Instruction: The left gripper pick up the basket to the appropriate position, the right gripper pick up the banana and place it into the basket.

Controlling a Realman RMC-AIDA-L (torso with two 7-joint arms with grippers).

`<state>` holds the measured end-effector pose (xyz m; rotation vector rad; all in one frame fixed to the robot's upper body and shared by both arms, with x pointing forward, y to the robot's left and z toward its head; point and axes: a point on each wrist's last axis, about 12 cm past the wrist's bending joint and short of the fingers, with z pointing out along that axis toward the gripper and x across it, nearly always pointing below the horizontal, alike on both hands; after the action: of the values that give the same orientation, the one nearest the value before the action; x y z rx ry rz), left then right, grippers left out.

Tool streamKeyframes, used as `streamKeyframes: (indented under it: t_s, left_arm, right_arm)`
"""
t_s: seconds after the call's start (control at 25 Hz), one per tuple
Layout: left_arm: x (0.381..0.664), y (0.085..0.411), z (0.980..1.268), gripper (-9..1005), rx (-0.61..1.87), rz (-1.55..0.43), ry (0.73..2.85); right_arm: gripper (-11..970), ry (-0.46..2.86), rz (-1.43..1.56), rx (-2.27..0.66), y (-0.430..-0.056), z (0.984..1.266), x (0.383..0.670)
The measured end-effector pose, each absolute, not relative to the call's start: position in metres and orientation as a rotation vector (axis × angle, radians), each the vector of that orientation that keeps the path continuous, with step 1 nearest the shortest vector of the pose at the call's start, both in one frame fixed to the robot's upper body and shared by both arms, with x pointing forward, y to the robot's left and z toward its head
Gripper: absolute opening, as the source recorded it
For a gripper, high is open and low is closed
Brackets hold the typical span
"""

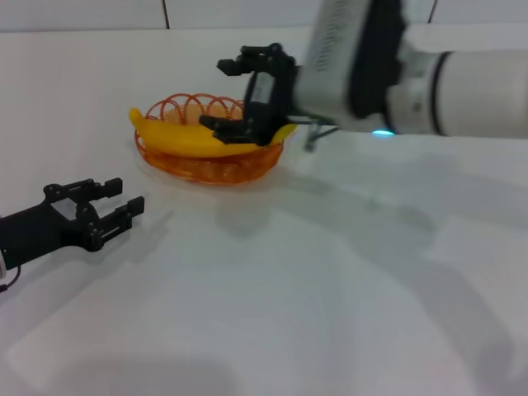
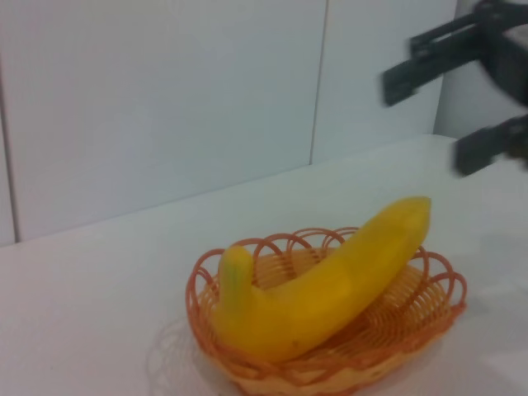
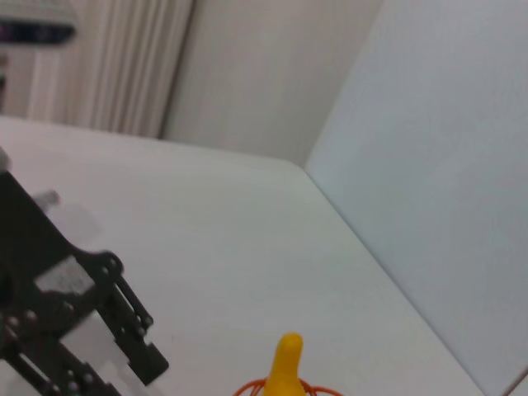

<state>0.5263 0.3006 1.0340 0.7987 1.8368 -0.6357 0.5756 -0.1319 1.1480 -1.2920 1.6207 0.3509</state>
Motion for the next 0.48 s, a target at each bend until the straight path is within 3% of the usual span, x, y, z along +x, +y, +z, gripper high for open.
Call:
streamKeyframes:
  t_s: [0.2, 0.48]
  left_arm:
    - [0.525, 0.301, 1.033, 479, 0.795, -0.637, 1.839]
    - [0.527, 0.301, 1.034, 479, 0.798, -0.633, 1.836]
  right_arm:
    - [741, 1.623, 0.517, -1.255, -0.169, 1.151, 0.57]
    - [740, 1.709, 0.648, -1.137, -0.227, 1.131, 0.57]
